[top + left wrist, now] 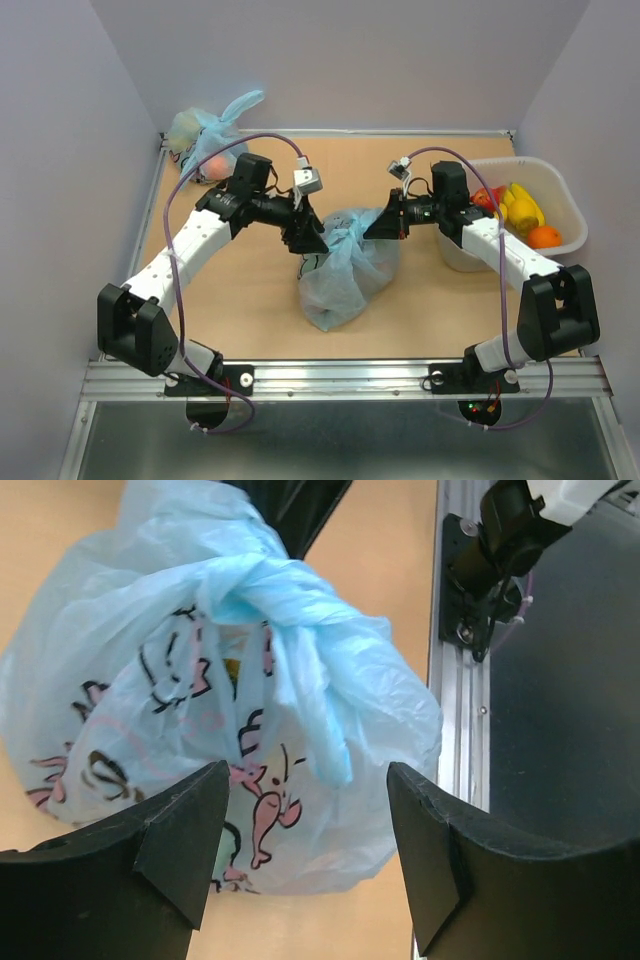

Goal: Place the fake fruits into the plastic bag and tie a complex knot

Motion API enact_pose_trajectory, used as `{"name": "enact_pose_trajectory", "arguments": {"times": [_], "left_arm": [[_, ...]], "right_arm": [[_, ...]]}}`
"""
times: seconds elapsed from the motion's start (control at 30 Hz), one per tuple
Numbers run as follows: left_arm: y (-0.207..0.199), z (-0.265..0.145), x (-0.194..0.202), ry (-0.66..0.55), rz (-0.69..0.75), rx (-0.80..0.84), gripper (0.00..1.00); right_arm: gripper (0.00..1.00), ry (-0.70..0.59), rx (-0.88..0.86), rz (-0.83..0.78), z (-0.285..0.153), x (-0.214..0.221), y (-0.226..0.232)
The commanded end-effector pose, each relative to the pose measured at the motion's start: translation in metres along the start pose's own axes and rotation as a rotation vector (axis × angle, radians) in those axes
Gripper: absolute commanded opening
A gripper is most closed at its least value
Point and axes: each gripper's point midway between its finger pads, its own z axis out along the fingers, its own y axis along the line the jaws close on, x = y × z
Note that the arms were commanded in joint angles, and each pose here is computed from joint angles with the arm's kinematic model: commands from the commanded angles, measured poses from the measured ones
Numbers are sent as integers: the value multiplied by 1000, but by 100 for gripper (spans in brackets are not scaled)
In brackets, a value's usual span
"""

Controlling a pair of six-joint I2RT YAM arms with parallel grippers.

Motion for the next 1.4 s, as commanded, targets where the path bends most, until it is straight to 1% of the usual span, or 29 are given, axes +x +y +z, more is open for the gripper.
{"name": "enact_pose_trajectory", "arguments": {"times": [0.0,0.1,0.2,0.27,0.3,0.33,0.37,0.4,0.43,0.47,0.53,0.57,0.6,0.63,0.7,0.73,0.77,0.8,0.87,0.97,1.0,1.03,1.1,1.13,1.23,1.37], "left_arm": [[-8,10,-18,-13,65,21,75],[-7,20,-24,-24,70,33,75],[-6,30,-25,-19,67,42,70],[-1,35,-22,-11,25,35,60],[2,37,-21,-9,9,30,53],[9,40,-17,-2,-20,11,30],[12,41,-15,4,-29,3,18],[17,40,-11,10,-48,-11,9],[18,37,-10,5,-59,-21,3],[19,34,-5,4,-80,-28,0],[31,20,-4,-15,-96,-80,0],[34,13,-2,-22,-107,-110,0],[39,6,0,-28,-121,-136,0],[50,-8,2,-45,-153,-191,0],[62,-23,6,-57,-177,-258,0],[70,-34,7,-70,-205,-305,0],[78,-41,11,-64,-217,-358,0],[80,-45,17,-55,-224,-378,0],[87,-56,21,-55,-229,-445,0],[101,-80,39,-60,-268,-549,0],[104,-86,44,-56,-279,-582,0],[109,-95,49,-44,-278,-634,0],[116,-108,63,-18,-308,-695,0],[123,-116,70,3,-323,-751,0],[130,-131,90,53,-354,-815,0],[144,-160,115,108,-393,-970,0]], "right_arm": [[0,-22,-22,-90,0,-21,10],[0,-19,-26,-90,1,-21,11],[0,-20,-29,-94,0,-21,12],[1,-19,-32,-96,0,-21,13],[0,-18,-32,-93,0,-21,13],[0,-20,-31,-99,0,-22,13],[0,-21,-28,-99,0,-22,14],[0,-23,-12,-87,-1,-23,11],[0,-23,-5,-78,-2,-23,11],[0,-23,-2,-73,-3,-23,10],[0,-14,21,-50,-6,-22,9],[0,-12,31,-78,-8,-22,9],[0,2,57,-51,-12,-17,6],[1,2,88,-90,-15,-20,3],[0,17,128,-87,-20,-17,-3],[1,33,175,-81,-26,-14,-9],[0,43,197,-101,-29,-13,-14],[1,56,219,-84,-34,-9,-17],[0,63,281,-115,-42,-12,-28],[0,86,370,-140,-59,-13,-44],[0,105,401,-116,-67,-7,-51],[0,123,446,-141,-74,-6,-60],[0,152,502,-130,-86,2,-71],[0,184,550,-141,-92,7,-83],[0,232,626,-131,-107,19,-100],[0,295,757,-130,-133,33,-125]]}}
